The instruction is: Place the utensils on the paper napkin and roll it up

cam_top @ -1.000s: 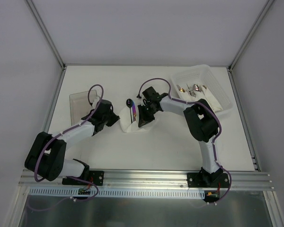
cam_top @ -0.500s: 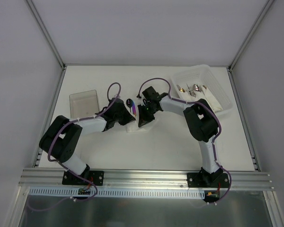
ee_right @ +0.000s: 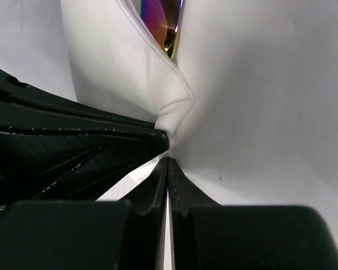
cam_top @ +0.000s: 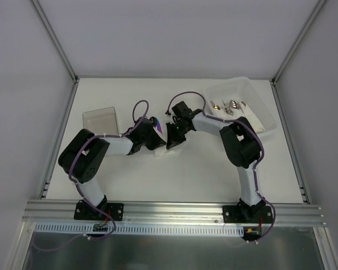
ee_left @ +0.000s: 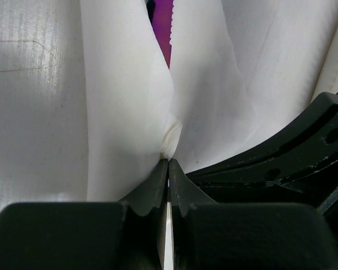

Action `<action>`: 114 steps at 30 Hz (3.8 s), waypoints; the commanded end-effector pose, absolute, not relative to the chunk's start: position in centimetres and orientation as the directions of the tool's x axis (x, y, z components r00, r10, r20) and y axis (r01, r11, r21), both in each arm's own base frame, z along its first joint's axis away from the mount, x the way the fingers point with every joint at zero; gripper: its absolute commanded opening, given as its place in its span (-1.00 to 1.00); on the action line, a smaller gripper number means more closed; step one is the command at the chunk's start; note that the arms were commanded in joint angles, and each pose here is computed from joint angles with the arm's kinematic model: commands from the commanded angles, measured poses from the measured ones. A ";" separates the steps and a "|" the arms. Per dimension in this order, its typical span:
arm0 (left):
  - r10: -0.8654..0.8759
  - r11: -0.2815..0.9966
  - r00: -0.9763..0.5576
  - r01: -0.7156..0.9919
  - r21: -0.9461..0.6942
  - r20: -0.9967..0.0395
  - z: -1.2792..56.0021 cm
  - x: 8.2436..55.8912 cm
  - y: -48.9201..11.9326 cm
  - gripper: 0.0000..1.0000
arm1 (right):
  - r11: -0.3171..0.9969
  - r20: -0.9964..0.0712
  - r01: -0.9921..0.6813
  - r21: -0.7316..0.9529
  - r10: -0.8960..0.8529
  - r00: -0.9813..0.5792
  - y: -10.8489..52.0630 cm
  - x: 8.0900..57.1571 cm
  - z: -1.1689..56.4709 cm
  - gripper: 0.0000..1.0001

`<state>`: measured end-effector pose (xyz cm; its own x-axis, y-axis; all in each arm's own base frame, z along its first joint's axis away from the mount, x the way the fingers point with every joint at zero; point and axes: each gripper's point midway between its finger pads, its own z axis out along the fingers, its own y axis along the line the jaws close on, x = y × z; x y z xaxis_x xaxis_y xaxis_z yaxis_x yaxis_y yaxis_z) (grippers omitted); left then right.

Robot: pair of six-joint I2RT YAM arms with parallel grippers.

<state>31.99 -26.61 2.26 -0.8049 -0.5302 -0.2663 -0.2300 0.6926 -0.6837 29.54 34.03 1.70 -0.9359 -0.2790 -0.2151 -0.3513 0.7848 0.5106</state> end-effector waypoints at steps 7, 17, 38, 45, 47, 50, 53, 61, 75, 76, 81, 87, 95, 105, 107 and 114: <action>-0.552 0.715 -0.805 -0.324 -0.619 -0.218 0.1 31.3 -26.1 -1.00 | 0.790 -0.288 -0.390 0.473 -0.279 -0.916 31.8 30.1 3.9 -0.83; -0.522 0.731 -0.827 -0.306 -0.610 -0.211 0.2 31.3 -26.4 -1.00 | 0.770 -0.335 -0.380 0.512 -0.228 -0.914 29.2 31.4 5.3 -0.79; -0.504 0.691 -0.826 -0.210 -0.692 -0.252 5.0 33.4 -28.7 -1.00 | 0.801 -0.268 -0.337 0.494 -0.229 -0.936 29.4 32.3 1.8 -0.81; -0.492 0.682 -0.835 -0.195 -0.705 -0.245 5.0 33.6 -29.7 -1.00 | 0.804 -0.266 -0.335 0.492 -0.227 -0.937 29.3 32.4 1.8 -0.81; -0.489 0.681 -0.839 -0.196 -0.706 -0.238 4.8 33.6 -30.0 -1.00 | 0.803 -0.266 -0.335 0.493 -0.227 -0.937 29.3 32.3 1.8 -0.81; -0.489 0.680 -0.840 -0.198 -0.706 -0.234 4.6 33.6 -30.2 -1.00 | 0.803 -0.264 -0.334 0.494 -0.228 -0.937 29.3 32.3 1.8 -0.81; -0.489 0.681 -0.842 -0.206 -0.702 -0.227 4.0 33.7 -30.3 -1.00 | 0.803 -0.263 -0.335 0.494 -0.229 -0.937 29.3 32.2 1.8 -0.81; -0.479 0.677 -0.848 -0.191 -0.711 -0.228 3.5 33.6 -31.1 -1.00 | 0.801 -0.265 -0.339 0.494 -0.233 -0.936 29.3 32.2 1.7 -0.81; -0.504 0.646 -0.825 -0.164 -0.745 -0.256 6.0 33.9 -31.2 -1.00 | 0.809 -0.260 -0.334 0.485 -0.231 -0.938 29.1 32.1 1.5 -0.81; -0.503 0.643 -0.825 -0.161 -0.748 -0.255 6.1 33.9 -31.3 -1.00 | 0.809 -0.260 -0.332 0.485 -0.230 -0.938 29.1 32.2 1.5 -0.82; -0.501 0.646 -0.827 -0.160 -0.746 -0.257 5.8 34.0 -31.4 -1.00 | 0.810 -0.262 -0.334 0.482 -0.230 -0.937 29.1 32.3 1.5 -0.82; -0.490 0.653 -0.841 -0.180 -0.735 -0.229 4.0 33.9 -31.7 -1.00 | 0.809 -0.260 -0.337 0.483 -0.235 -0.937 29.0 32.2 1.5 -0.83; -0.496 0.671 -0.853 -0.256 -0.695 -0.165 0.6 33.0 -31.3 -1.00 | 0.771 -0.300 -0.370 0.518 -0.241 -0.923 29.5 31.7 3.9 -0.80; -0.510 0.678 -0.854 -0.322 -0.661 -0.106 -1.1 32.4 -31.2 -1.00 | 0.694 -0.319 -0.324 0.643 -0.141 -0.937 31.0 29.8 7.2 -0.77; -0.510 0.679 -0.854 -0.327 -0.657 -0.103 -1.3 32.3 -31.1 -1.00 | 0.686 -0.306 -0.299 0.664 -0.115 -0.945 31.3 29.4 7.2 -0.78; -0.515 0.682 -0.851 -0.337 -0.649 -0.100 -1.4 32.3 -31.0 -1.00 | 0.695 -0.267 -0.244 0.677 -0.077 -0.961 32.1 29.3 6.1 -0.78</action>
